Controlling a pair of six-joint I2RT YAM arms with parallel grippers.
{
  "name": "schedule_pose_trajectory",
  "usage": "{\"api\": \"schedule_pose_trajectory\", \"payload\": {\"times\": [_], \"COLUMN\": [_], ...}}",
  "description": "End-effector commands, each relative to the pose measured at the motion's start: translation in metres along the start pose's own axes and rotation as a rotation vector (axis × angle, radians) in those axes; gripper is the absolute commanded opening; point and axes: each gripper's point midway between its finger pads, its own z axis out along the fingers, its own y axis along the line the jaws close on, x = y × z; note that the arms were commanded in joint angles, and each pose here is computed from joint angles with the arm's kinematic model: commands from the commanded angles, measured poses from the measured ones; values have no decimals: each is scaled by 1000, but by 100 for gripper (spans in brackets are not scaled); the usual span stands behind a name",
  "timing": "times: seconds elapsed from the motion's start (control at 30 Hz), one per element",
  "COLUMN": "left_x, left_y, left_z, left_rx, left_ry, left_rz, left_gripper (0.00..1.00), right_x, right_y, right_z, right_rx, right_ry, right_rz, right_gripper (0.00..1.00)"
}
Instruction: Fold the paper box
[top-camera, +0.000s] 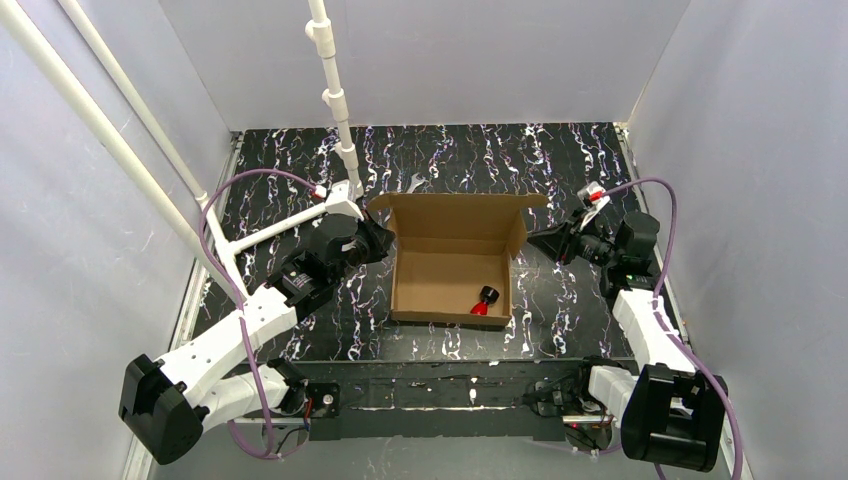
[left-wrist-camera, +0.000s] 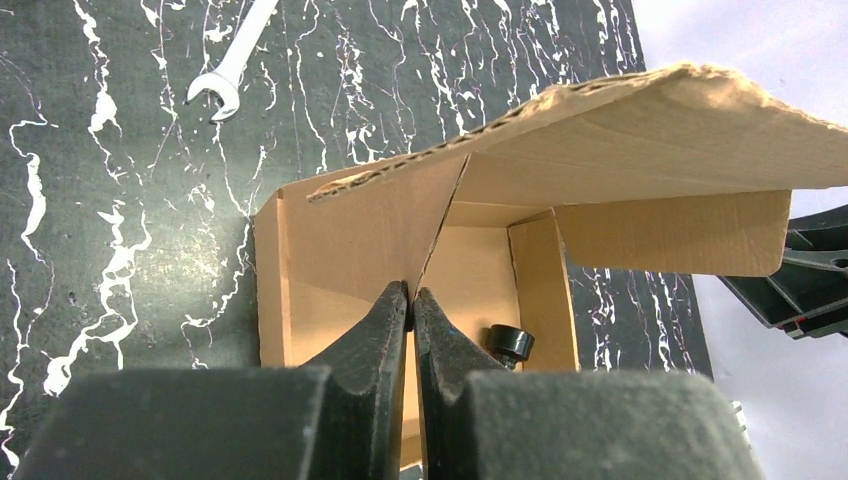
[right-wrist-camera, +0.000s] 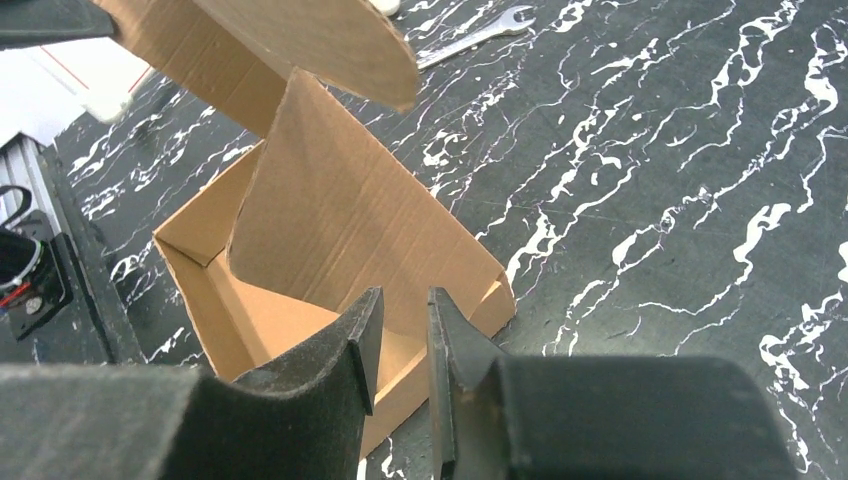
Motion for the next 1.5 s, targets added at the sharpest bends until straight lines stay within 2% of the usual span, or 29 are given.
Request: {"api": "schedule_pose_trajectory", "payload": {"times": [0.0, 0.63, 1.03, 1.47], "left_x": [17, 19, 14, 17], "left_y": [0, -2, -1, -8], "left_z": [-2, 1, 0, 8], "left_rx": [10, 27, 11, -7], "left_ry": [62, 55, 25, 30], "left_rz": [3, -27, -42, -39], "left_gripper": [0, 0, 0, 0], "right_x": [-13, -10, -21, 2], "right_y": [11, 8, -18, 19], "right_z": [0, -3, 15, 26], "right_rx": [-85, -79, 46, -104], "right_ry": [19, 47, 42, 57], "right_rz": [-107, -127, -9, 13], "right_gripper": [31, 31, 15, 12]}}
